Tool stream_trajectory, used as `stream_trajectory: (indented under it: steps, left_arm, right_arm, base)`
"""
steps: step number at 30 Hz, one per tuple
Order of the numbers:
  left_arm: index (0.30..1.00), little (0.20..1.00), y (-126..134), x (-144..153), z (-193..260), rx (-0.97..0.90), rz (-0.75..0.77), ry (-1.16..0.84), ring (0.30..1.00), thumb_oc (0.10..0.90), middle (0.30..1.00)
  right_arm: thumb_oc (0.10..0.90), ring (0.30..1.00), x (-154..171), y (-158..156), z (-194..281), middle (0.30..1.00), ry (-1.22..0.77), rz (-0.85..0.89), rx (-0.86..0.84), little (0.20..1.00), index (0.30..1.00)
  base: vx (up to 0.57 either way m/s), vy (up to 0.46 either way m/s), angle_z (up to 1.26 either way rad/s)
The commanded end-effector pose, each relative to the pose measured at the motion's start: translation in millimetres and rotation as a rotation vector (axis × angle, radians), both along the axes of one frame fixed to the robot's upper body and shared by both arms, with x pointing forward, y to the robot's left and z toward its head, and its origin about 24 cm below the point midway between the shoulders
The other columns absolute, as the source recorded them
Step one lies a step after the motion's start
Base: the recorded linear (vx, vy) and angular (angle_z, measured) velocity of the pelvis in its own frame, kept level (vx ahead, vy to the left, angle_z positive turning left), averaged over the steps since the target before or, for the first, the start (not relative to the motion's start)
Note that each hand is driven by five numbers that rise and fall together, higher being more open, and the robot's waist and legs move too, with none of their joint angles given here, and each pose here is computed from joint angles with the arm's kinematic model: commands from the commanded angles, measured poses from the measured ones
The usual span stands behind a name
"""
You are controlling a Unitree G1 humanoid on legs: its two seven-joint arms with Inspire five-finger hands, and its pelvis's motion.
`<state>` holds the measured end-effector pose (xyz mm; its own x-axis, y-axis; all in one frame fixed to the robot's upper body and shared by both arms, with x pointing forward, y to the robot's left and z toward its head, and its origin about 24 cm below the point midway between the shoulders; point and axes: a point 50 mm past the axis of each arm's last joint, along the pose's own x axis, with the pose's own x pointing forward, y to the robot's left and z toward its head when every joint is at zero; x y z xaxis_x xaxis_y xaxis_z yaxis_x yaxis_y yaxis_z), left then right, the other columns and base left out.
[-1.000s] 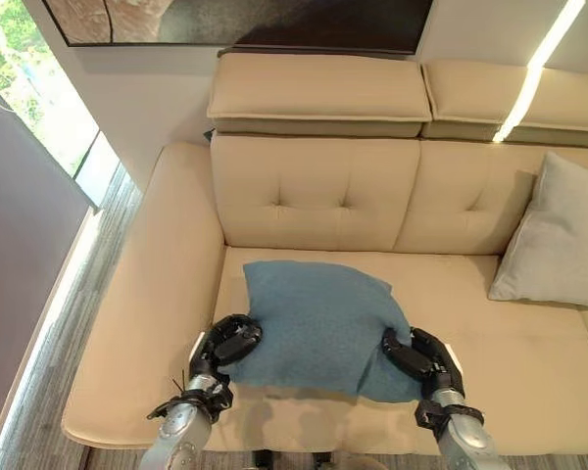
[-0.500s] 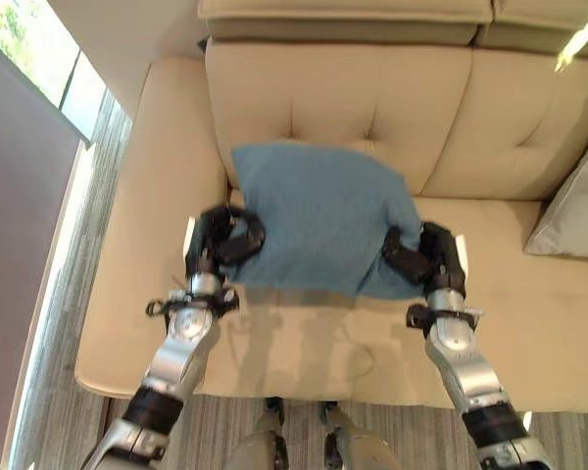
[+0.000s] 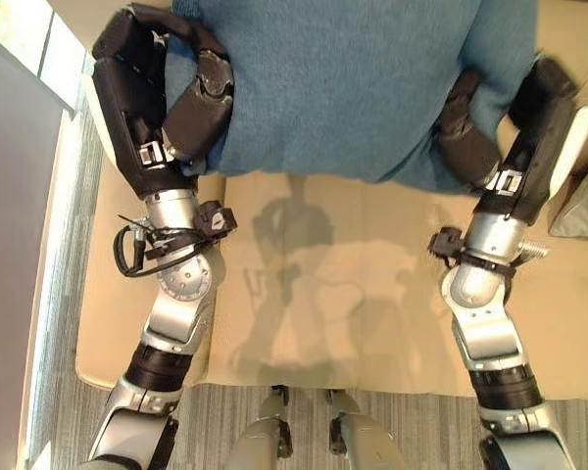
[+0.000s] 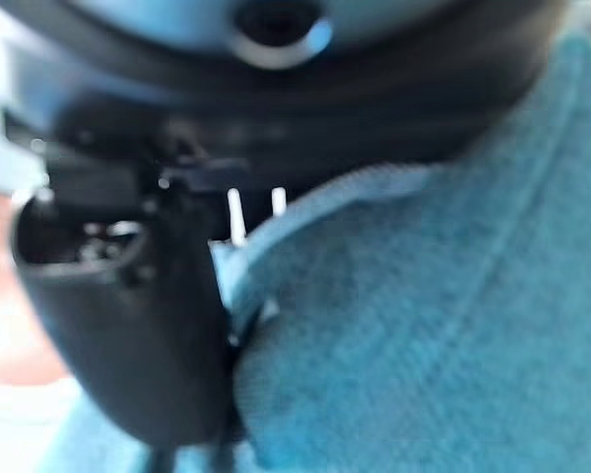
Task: Pick up all the scattered cushions and arrange them neatly on the sofa.
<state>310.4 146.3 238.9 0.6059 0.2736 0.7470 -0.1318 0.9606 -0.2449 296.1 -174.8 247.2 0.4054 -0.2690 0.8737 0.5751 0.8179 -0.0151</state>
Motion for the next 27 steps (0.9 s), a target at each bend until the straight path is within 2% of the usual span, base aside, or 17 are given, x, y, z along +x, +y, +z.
stream_trajectory:
  steps: [1,2,4,7,9,10,11,12,13,14,20,27]
  left_arm:
    - [0.3,0.3,-45,24,31,0.205,-0.073,-0.053,0.3,0.4,0.3]
    - [0.3,0.3,-47,45,47,0.239,-0.05,0.002,0.3,0.4,0.3]
    - [0.3,0.3,-50,66,74,0.312,-0.029,0.06,0.3,0.4,0.3]
    - [0.3,0.3,-47,75,101,0.418,0.047,0.074,0.3,0.4,0.3]
    - [0.3,0.3,-36,78,118,0.461,0.108,0.072,0.3,0.4,0.3]
    - [0.564,0.564,-31,80,117,0.435,0.097,0.094,0.564,0.576,0.564]
    - [0.764,0.764,-26,82,115,0.426,0.103,0.108,0.764,0.709,0.764]
    - [0.9,0.9,-16,85,106,0.407,0.106,0.144,0.9,0.8,0.9]
    - [0.9,0.9,-16,85,105,0.406,0.106,0.144,0.9,0.8,0.9]
    - [0.9,0.9,-11,89,94,0.407,0.104,0.188,0.9,0.8,0.9]
    - [0.9,0.9,9,92,41,0.302,0.038,0.307,0.9,0.8,0.9]
    - [0.9,0.9,34,84,-18,0.206,0.009,0.429,0.9,0.8,0.9]
  right_arm:
    - [0.4,0.3,6,51,55,0.3,-0.246,0.027,-0.162,0.3,0.3]
    - [0.4,0.3,24,52,68,0.3,-0.209,-0.051,-0.184,0.3,0.3]
    - [0.4,0.3,46,55,77,0.3,-0.125,-0.112,-0.159,0.3,0.3]
    - [0.4,0.3,65,60,76,0.3,-0.028,-0.145,-0.181,0.3,0.3]
    - [0.4,0.3,76,60,77,0.3,0.045,-0.143,-0.183,0.3,0.3]
    - [0.4,0.3,83,57,73,0.3,0.108,-0.143,-0.195,0.3,0.3]
    - [0.436,0.354,88,56,69,0.354,0.154,-0.123,-0.19,0.354,0.354]
    - [0.579,0.568,93,54,61,0.568,0.218,-0.088,-0.19,0.568,0.568]
    - [0.609,0.613,93,54,61,0.613,0.218,-0.088,-0.19,0.613,0.613]
    - [0.8,0.9,97,52,51,0.9,0.277,-0.067,-0.191,0.9,0.9]
    - [0.8,0.9,97,36,25,0.9,0.347,-0.063,-0.188,0.9,0.9]
    - [0.8,0.9,89,-9,-13,0.9,0.43,-0.125,-0.123,0.9,0.9]
  base:
    - [-0.08,-0.07,0.01]
    - [-0.08,-0.068,0.0]
    - [-0.04,-0.055,0.06]
    - [-0.01,-0.018,0.04]
    - [0.0,-0.018,-0.07]
    - [0.0,0.0,0.0]
    - [0.0,0.0,0.0]
    - [0.0,0.0,0.0]
    - [0.0,0.0,0.0]
    - [0.0,-0.025,0.03]
    - [0.0,-0.014,0.02]
    - [0.01,-0.013,0.03]
